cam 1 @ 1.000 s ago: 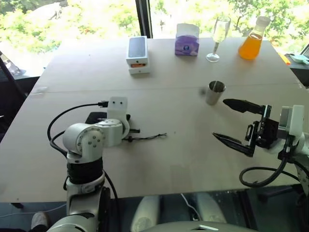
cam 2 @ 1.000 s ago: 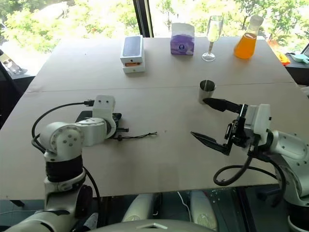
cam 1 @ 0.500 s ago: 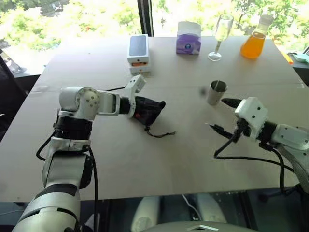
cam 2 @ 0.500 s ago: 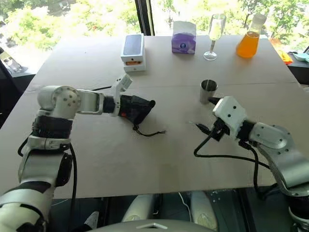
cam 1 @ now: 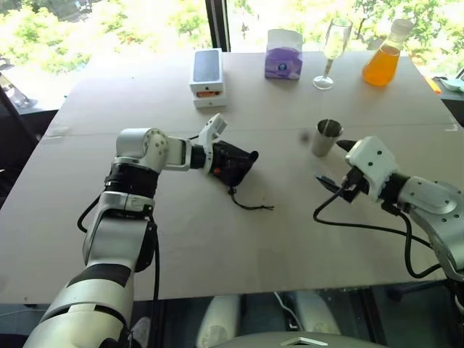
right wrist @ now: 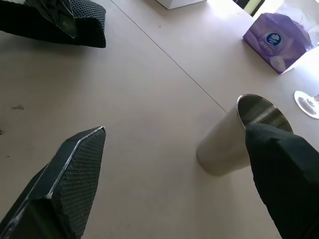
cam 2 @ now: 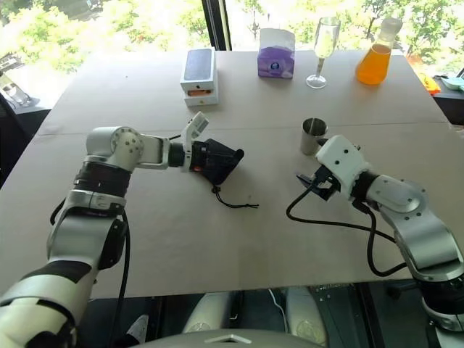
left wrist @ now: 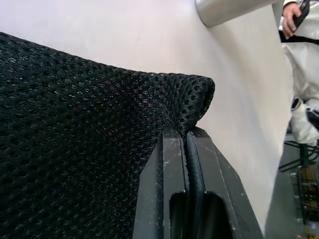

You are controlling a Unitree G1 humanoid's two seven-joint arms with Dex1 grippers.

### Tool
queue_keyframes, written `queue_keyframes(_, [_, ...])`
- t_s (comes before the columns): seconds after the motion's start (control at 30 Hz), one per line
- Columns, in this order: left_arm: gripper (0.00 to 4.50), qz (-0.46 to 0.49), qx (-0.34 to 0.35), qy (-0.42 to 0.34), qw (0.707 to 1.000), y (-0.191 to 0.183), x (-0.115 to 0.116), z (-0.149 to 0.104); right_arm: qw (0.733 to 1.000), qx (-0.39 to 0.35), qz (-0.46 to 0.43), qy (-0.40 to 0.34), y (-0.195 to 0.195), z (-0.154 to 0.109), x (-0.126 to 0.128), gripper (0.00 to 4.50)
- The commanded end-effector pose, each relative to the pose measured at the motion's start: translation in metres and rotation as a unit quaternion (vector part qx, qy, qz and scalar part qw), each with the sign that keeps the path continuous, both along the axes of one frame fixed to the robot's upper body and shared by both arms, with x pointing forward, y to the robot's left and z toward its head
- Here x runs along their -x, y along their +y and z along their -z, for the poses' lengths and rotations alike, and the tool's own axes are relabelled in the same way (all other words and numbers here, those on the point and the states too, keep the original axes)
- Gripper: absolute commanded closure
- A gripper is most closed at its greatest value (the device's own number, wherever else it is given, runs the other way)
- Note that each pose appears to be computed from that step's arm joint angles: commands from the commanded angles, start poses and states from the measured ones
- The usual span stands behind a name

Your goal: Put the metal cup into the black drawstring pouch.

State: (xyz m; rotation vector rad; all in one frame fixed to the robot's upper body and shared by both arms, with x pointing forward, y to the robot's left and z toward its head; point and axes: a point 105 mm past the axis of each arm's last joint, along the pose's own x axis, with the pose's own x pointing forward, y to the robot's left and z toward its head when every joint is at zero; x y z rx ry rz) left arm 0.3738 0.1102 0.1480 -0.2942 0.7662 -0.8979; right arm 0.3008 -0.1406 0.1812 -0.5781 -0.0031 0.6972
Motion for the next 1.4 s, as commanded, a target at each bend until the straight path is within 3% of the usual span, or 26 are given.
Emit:
queue_keyframes(0.03, [4.48, 0.015, -0.033, -0.048, 0.998, 0.000, -0.002, 0.000, 0.999, 0.001, -0.011, -0.030, 0.006, -0.013, 0.003, 0.00])
queue_keyframes(0.43, [4.48, 0.035, -0.124, -0.132, 0.983, 0.004, -0.002, 0.019, 0.999, -0.005, -0.014, -0.030, 0.011, -0.018, 0.007, 0.00])
queue_keyframes(0.47, [3.89, 0.041, -0.134, -0.143, 0.980, 0.005, -0.002, 0.019, 0.999, -0.004, -0.013, -0.032, 0.011, -0.019, 0.007, 0.00])
queue_keyframes(0.53, [3.13, 0.062, -0.186, -0.198, 0.960, 0.008, -0.002, 0.019, 0.999, -0.005, -0.013, -0.033, 0.012, -0.020, 0.008, 0.00])
queue_keyframes(0.57, [3.06, 0.075, -0.197, -0.226, 0.951, 0.006, 0.000, 0.014, 0.999, -0.017, -0.018, -0.035, 0.014, -0.022, 0.011, 0.00])
queue_keyframes(0.73, [3.06, 0.122, -0.245, -0.299, 0.914, 0.006, 0.014, 0.009, 0.990, -0.100, -0.099, -0.031, 0.030, -0.031, 0.044, 0.00])
queue_keyframes(0.83, [3.06, 0.129, -0.272, -0.316, 0.900, 0.012, 0.023, 0.011, 0.989, -0.073, -0.129, -0.017, 0.032, -0.021, 0.063, 0.00])
queue_keyframes(1.07, [3.06, 0.107, -0.297, -0.367, 0.875, 0.013, 0.033, -0.012, 0.985, -0.087, -0.146, -0.002, 0.026, -0.020, 0.077, 0.00])
queue_keyframes(1.3, [3.06, 0.141, -0.391, -0.454, 0.788, 0.009, 0.052, -0.004, 0.985, -0.090, -0.147, 0.012, 0.023, -0.018, 0.079, 0.00])
queue_keyframes(1.4, [3.06, 0.124, -0.415, -0.459, 0.776, 0.013, 0.059, 0.004, 0.984, -0.091, -0.150, 0.019, 0.023, -0.017, 0.081, 0.00])
